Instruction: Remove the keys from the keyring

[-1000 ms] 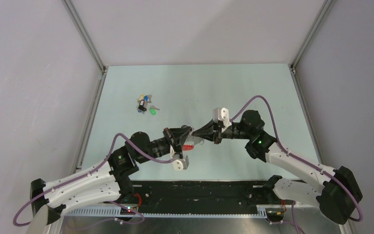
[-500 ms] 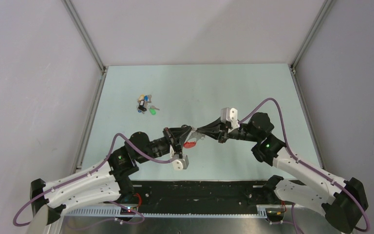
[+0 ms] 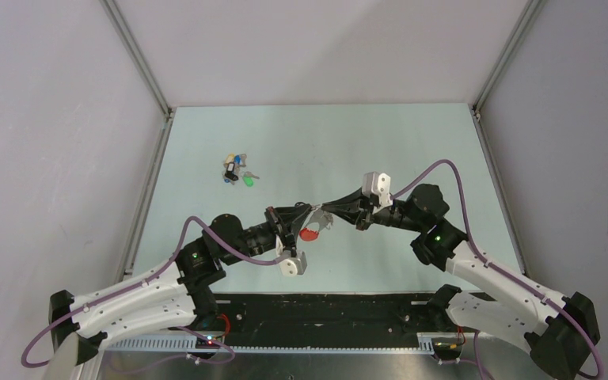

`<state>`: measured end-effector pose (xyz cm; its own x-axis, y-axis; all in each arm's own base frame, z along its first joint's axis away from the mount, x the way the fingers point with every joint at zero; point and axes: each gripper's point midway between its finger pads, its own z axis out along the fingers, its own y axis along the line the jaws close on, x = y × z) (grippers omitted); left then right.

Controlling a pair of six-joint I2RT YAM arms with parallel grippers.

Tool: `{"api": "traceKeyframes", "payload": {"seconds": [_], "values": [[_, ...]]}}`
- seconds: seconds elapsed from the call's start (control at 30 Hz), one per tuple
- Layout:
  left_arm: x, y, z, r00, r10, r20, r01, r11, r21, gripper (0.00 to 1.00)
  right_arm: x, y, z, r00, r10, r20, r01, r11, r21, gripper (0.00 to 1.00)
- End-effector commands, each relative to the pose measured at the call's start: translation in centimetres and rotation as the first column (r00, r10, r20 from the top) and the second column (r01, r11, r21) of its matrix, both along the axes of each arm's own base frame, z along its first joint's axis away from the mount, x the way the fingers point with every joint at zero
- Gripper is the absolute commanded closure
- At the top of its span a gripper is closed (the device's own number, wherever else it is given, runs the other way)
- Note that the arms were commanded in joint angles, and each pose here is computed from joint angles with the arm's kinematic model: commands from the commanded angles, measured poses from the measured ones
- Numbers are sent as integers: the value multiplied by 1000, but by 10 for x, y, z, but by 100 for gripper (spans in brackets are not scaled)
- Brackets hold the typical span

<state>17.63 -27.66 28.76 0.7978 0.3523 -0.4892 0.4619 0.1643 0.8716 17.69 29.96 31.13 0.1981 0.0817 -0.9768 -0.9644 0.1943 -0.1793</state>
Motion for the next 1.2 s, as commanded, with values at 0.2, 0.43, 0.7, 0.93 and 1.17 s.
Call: {"api": "traceKeyframes", "payload": {"seconds": [0.2, 0.43, 0.7, 0.93, 1.17], "values": [[-3, 1, 10, 1000, -10, 15, 10, 999, -43, 100, 36, -12, 20, 978, -205, -28, 206, 975, 80, 100], [-1, 3, 12, 1000, 2, 20, -1, 999, -46, 100, 45, -9, 7, 971, -232, -63, 234, 972, 28, 100], [-1, 4, 14, 1000, 9, 21, -8, 999, -50, 100, 50, -2, -9, 971, -226, -76, 223, 974, -44, 100], [-1, 5, 15, 1000, 8, 21, -7, 999, -54, 100, 48, 5, -23, 981, -178, -81, 170, 980, -100, 100], [-2, 4, 14, 1000, 4, 19, -3, 999, -54, 100, 46, 11, -31, 984, -147, -97, 133, 982, -137, 100]]}}
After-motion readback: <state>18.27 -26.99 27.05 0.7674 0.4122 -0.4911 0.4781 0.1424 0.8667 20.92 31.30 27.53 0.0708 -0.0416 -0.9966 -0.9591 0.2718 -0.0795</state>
